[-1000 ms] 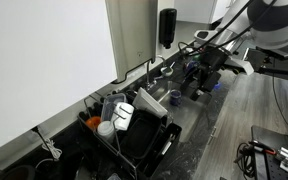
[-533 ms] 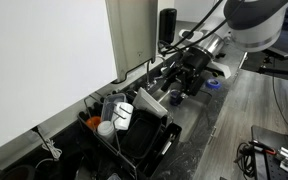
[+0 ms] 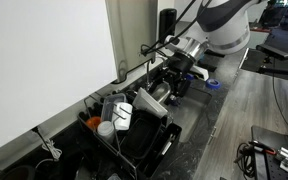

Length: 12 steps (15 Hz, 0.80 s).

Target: Take the cup off the cup holder and put it in the sink

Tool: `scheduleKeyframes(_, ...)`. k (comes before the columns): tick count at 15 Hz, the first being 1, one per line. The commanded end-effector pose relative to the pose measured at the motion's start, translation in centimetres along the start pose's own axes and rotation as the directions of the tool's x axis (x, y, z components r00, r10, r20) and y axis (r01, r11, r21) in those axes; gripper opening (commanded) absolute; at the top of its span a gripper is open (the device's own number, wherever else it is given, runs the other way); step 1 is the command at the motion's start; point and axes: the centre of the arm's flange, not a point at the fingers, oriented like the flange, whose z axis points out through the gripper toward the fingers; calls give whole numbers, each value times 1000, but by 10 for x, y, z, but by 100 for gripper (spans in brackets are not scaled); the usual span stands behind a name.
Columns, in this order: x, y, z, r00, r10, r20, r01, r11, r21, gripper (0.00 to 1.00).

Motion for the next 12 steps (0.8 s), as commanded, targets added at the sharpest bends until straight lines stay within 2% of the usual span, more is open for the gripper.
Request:
scheduleKeyframes(1, -1, 39, 20, 999, -43, -31, 45, 997, 57, 100)
scheduleKeyframes(7, 5, 63, 50, 998, -64, -20, 64, 997, 38, 100)
scheduleKeyframes(12, 13, 65, 67, 997, -81, -17, 81, 996, 37, 100)
